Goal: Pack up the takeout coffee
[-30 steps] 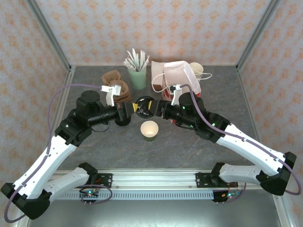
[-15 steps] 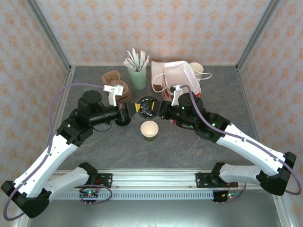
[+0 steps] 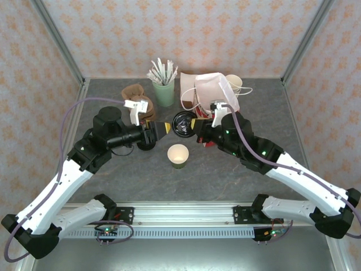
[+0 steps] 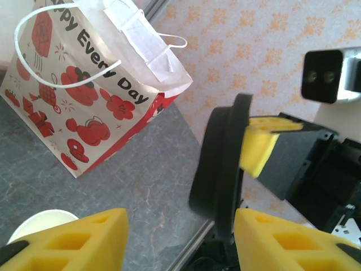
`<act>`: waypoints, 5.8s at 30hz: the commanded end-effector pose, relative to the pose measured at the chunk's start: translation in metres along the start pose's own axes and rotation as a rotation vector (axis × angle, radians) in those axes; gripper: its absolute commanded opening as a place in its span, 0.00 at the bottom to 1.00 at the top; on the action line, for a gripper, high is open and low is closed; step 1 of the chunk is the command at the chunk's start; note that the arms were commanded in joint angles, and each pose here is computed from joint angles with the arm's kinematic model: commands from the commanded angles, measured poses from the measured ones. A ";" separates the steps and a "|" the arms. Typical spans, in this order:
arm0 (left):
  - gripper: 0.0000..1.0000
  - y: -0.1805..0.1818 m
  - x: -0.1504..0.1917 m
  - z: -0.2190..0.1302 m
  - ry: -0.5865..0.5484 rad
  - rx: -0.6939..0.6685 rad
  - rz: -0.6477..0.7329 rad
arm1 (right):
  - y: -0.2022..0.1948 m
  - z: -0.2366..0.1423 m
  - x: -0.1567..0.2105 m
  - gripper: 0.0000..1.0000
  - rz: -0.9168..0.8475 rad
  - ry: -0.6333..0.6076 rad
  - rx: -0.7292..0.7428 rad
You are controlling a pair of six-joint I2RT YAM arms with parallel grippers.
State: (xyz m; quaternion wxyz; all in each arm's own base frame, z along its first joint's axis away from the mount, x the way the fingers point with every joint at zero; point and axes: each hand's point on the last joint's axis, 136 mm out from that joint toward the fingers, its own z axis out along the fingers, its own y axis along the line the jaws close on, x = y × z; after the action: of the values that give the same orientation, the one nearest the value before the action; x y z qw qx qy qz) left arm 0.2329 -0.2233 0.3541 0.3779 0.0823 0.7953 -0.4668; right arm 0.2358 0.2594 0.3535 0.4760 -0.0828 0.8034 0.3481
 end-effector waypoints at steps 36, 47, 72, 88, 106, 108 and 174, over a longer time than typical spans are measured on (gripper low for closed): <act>0.63 -0.031 0.071 -0.012 0.151 0.123 1.543 | 0.006 -0.011 0.100 0.00 0.464 0.862 -0.204; 0.41 -0.026 0.080 0.003 0.265 0.155 1.530 | 0.005 -0.007 0.105 0.00 0.468 0.885 -0.212; 0.11 -0.011 0.084 0.013 0.332 0.102 1.495 | 0.013 -0.009 0.090 0.23 0.466 0.829 -0.246; 0.09 -0.005 0.068 0.028 0.232 0.028 0.961 | -0.050 -0.034 0.027 0.57 0.304 0.374 0.112; 0.09 0.054 0.075 0.039 0.208 -0.053 -0.029 | -0.051 -0.011 0.101 0.54 0.522 0.406 -0.009; 0.08 0.060 0.078 0.040 0.209 -0.061 -0.108 | -0.053 -0.006 0.109 0.54 0.543 0.403 -0.003; 0.20 0.149 0.133 0.057 0.171 -0.160 -0.421 | -0.082 0.092 0.167 0.59 0.605 0.411 0.003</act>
State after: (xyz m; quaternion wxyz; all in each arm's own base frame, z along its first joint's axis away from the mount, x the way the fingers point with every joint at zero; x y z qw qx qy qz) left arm 0.2402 -0.2224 0.1545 0.2041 -0.0741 0.8489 -0.4818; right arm 0.2412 0.2788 0.1269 0.1591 0.1113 0.8840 0.4253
